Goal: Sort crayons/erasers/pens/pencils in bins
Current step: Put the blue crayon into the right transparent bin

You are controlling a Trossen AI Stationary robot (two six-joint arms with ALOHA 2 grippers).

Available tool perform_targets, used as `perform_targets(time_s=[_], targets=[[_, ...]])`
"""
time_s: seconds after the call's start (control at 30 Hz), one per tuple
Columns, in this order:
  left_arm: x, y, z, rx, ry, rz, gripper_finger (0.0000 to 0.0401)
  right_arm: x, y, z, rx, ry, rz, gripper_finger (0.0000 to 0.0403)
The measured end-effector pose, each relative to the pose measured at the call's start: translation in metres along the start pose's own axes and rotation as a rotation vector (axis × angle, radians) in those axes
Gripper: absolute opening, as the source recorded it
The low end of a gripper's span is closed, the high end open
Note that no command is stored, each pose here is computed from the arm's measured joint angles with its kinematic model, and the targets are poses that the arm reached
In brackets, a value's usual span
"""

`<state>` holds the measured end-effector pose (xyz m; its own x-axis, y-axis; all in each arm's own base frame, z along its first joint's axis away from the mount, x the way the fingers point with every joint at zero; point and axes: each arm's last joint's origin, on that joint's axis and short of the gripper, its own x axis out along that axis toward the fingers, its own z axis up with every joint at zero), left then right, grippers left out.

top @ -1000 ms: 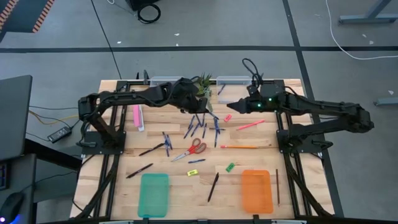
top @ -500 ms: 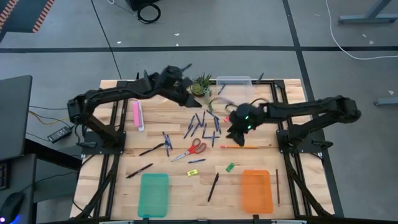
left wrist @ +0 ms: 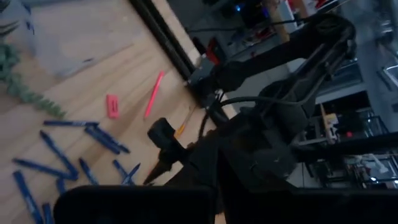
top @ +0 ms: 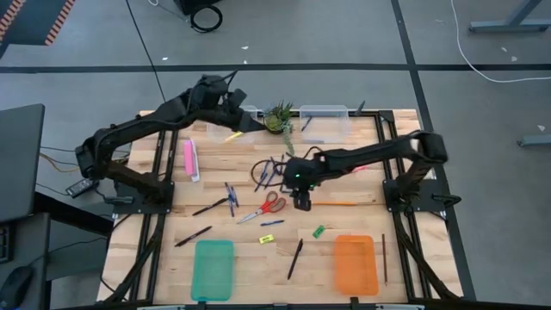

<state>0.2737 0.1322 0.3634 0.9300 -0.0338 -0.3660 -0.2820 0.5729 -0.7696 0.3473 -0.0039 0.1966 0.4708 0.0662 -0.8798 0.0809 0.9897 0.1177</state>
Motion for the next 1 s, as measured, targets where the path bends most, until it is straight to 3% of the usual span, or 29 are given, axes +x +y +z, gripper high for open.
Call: perform_targets(time_s=[0.47,0.67,1.0], targets=[[0.005,-0.009,-0.01,0.027,0.043,-0.021,0.0013,0.019,-0.018,-0.002,-0.07,0.05,-0.073,0.0177],[0.004,-0.017,-0.013,0.051,0.038,-0.054,0.0015,0.031,-0.031,-0.006,-0.054,0.091,-0.036,0.0177],[0.001,-0.023,-0.012,0.066,0.017,-0.082,0.0022,0.037,-0.028,-0.007,-0.085,0.102,-0.008,0.0177]])
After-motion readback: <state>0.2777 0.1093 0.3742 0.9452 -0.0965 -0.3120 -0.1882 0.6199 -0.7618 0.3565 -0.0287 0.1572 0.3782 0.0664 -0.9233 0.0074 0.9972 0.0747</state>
